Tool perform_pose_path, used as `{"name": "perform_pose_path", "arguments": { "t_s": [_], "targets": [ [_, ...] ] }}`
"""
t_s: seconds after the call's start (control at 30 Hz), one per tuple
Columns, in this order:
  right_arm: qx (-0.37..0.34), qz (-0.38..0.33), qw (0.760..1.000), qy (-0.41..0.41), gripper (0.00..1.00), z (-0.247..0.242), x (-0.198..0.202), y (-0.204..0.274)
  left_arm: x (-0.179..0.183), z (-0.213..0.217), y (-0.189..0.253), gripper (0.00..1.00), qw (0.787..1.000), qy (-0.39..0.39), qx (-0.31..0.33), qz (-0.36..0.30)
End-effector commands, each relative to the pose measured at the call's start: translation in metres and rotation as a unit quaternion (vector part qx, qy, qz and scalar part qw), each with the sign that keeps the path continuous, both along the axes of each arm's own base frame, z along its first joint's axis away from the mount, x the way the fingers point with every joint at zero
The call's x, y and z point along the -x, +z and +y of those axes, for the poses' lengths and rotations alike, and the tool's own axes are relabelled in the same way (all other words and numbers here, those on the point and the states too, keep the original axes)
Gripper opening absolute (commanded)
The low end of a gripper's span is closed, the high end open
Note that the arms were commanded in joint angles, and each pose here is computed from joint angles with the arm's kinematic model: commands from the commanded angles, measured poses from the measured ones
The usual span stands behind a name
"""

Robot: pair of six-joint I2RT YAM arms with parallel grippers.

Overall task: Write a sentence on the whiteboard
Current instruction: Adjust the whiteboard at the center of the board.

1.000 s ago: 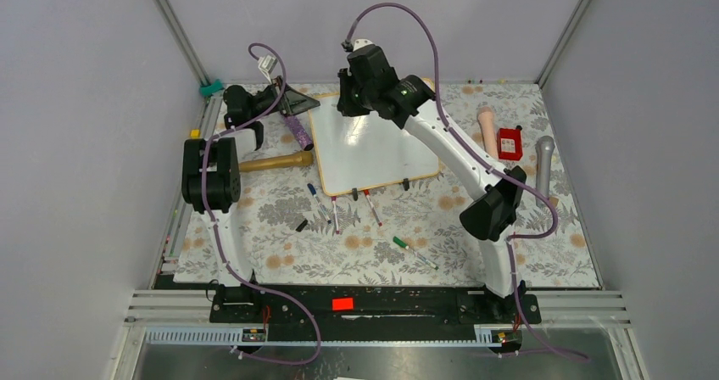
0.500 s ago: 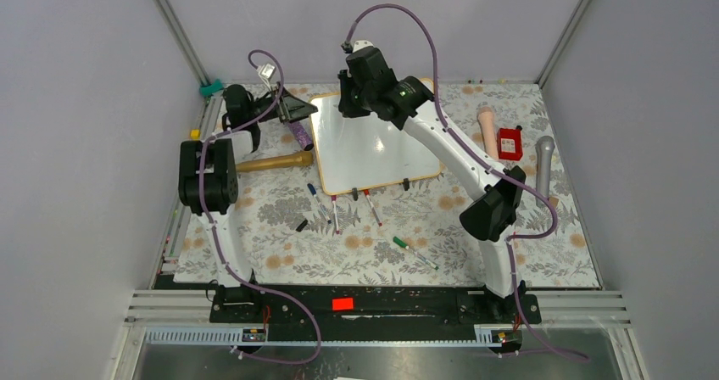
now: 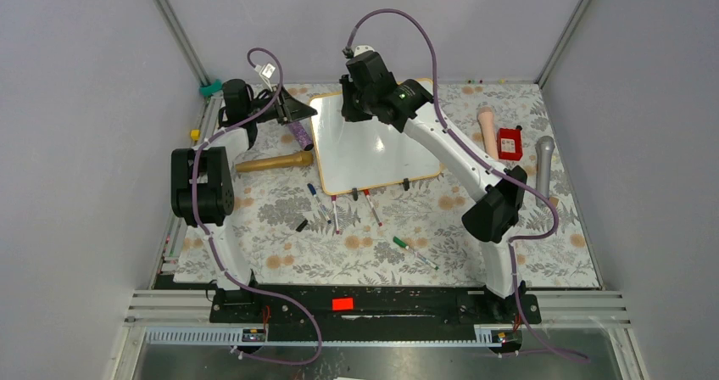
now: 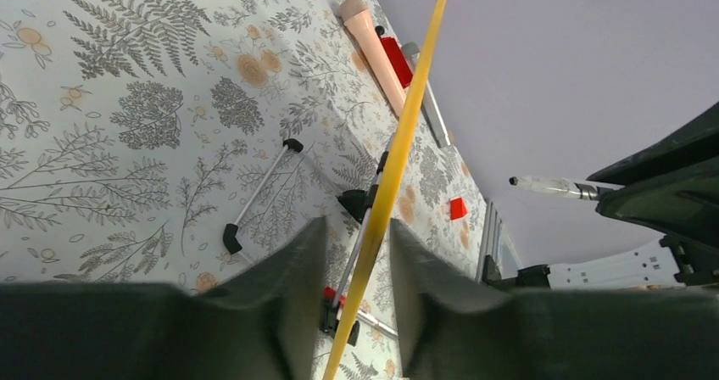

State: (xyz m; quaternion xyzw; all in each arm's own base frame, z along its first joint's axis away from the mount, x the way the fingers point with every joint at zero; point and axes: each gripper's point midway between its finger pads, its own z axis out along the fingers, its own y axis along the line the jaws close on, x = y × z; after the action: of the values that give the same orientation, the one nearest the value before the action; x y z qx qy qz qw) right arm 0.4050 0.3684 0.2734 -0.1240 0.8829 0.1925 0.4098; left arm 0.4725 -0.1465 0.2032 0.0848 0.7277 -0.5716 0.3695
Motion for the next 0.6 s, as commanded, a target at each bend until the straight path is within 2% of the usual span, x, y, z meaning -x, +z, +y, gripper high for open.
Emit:
{"name": "perform_pose_path", "arguments": {
  "t_s": [0.0,0.1,0.27,0.57],
  "targets": [
    [-0.025,-0.049,0.998,-0.004,0.0,-0.007,0.003,0.045,0.0,-0.003,0.012,0.25,0.999,0.01,-0.013,-0.035],
    [-0.021,-0.052,0.998,-0.004,0.0,-0.007,0.001,0.044,-0.001,-0.004,0.014,0.13,0.999,0.009,-0.014,-0.038],
    [-0.024,-0.051,0.998,-0.004,0.0,-0.002,-0.004,0.042,0.001,-0.005,0.014,0.01,0.999,0.004,-0.019,-0.038],
    [-0.03,-0.05,0.998,-0.002,0.0,0.002,-0.005,0.043,0.012,-0.005,0.005,0.0,0.997,-0.009,-0.061,-0.054]
  ]
}}
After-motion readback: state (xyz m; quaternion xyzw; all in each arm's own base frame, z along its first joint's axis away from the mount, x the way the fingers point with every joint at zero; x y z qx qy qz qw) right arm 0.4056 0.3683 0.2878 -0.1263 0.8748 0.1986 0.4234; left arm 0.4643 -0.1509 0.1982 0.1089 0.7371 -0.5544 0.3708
